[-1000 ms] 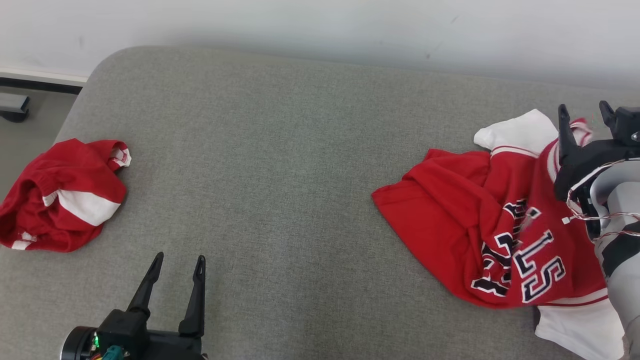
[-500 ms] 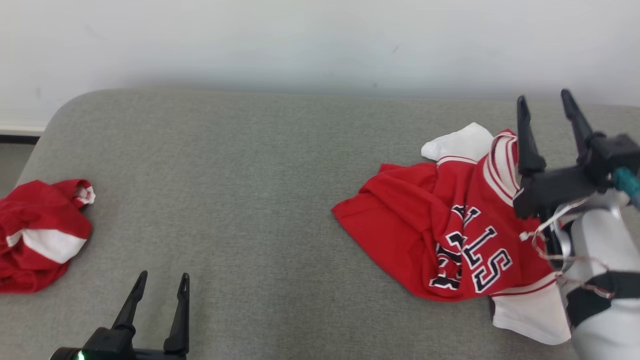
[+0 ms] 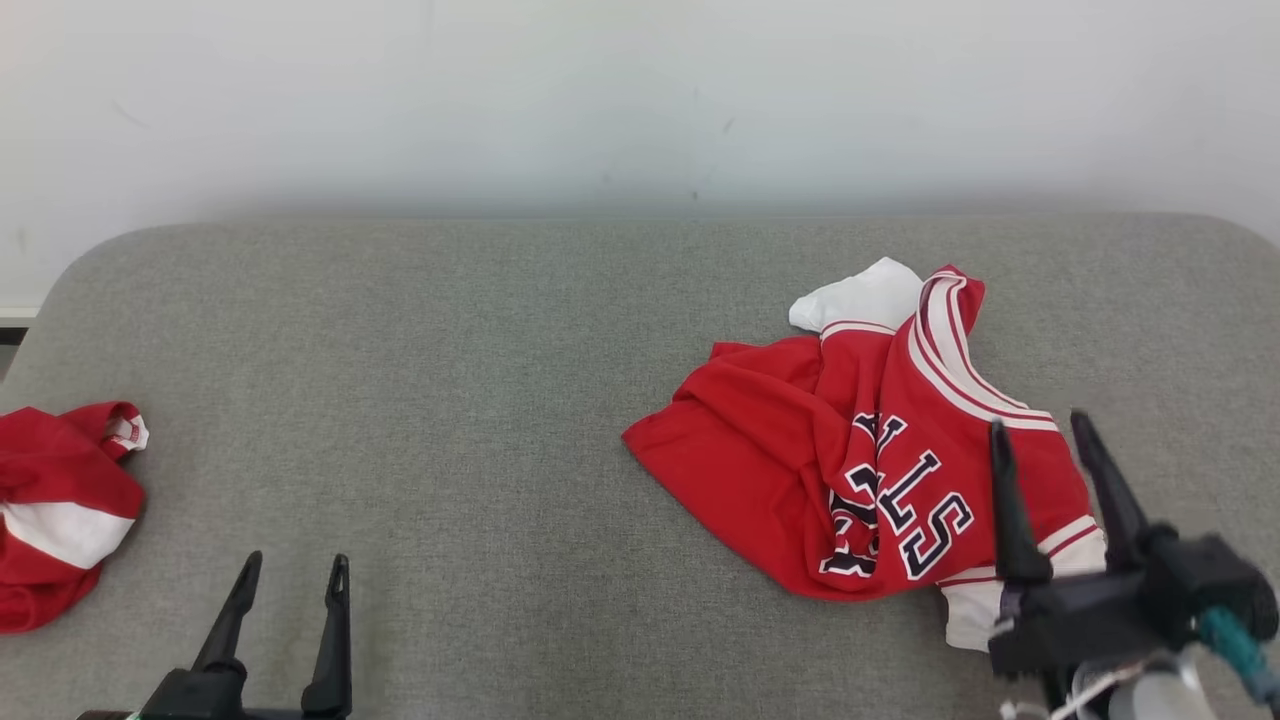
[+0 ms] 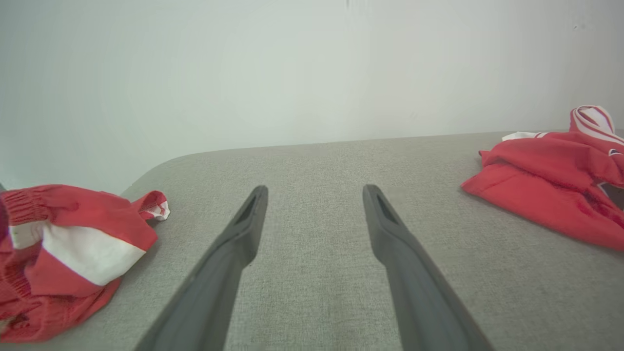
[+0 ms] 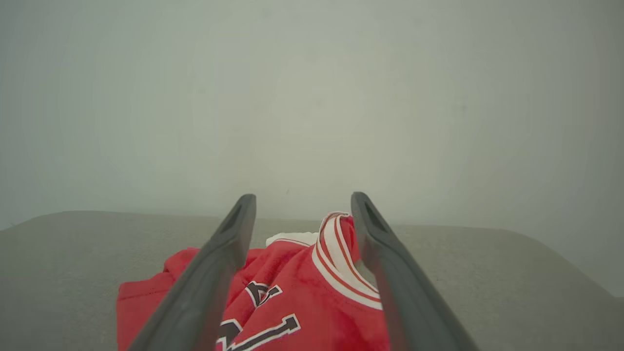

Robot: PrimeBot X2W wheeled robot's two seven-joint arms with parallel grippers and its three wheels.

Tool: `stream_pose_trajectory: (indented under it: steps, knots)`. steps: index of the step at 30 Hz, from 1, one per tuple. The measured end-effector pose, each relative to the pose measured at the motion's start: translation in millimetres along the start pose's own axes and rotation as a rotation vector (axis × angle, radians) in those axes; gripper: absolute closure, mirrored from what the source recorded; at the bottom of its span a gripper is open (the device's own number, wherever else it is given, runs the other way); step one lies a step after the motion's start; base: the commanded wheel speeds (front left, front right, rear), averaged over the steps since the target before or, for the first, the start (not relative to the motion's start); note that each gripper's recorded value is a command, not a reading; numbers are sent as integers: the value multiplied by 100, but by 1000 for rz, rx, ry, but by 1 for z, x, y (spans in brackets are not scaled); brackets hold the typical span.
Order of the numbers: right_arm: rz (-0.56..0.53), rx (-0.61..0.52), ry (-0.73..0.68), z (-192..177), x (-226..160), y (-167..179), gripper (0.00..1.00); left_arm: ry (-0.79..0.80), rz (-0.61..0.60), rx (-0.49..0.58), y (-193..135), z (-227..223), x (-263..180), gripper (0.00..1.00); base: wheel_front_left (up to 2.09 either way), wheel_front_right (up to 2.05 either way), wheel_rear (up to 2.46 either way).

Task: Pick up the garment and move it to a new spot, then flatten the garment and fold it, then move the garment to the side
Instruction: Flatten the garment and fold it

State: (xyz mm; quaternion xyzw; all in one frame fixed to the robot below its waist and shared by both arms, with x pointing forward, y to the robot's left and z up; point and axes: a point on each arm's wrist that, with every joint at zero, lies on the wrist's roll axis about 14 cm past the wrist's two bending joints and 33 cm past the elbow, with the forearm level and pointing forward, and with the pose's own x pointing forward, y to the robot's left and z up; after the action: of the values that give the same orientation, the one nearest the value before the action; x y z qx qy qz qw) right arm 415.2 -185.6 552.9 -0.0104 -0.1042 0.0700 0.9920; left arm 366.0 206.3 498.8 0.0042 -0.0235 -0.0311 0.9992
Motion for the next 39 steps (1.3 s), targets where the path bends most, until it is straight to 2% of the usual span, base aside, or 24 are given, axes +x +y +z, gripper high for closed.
stream_pose_trajectory:
  steps: [8, 15, 20, 24, 32, 39]
  knots:
    - [-57, 60, 118, -38, -40, 8, 0, 3, 26, 16, 9, -1, -3, 0, 0, 0, 0]
    - [-81, 70, 97, -32, -38, 5, 0, -47, -32, 61, 4, 17, 23, 0, 0, 0, 0]
    - [-111, 70, 100, -34, -40, -3, 0, -99, -143, 82, -25, 32, 60, 0, 0, 0, 0]
    - [-139, 70, 128, -42, -45, -10, 0, -110, -262, 55, -63, 35, 91, 0, 0, 0, 0]
    - [-210, 49, 167, -53, -54, -32, 0, 2, -458, 23, -130, -2, 128, 0, 0, 0, 0]
    - [-263, 33, 198, -59, -66, -47, 0, 145, -546, 25, -159, -48, 141, 0, 0, 0, 0]
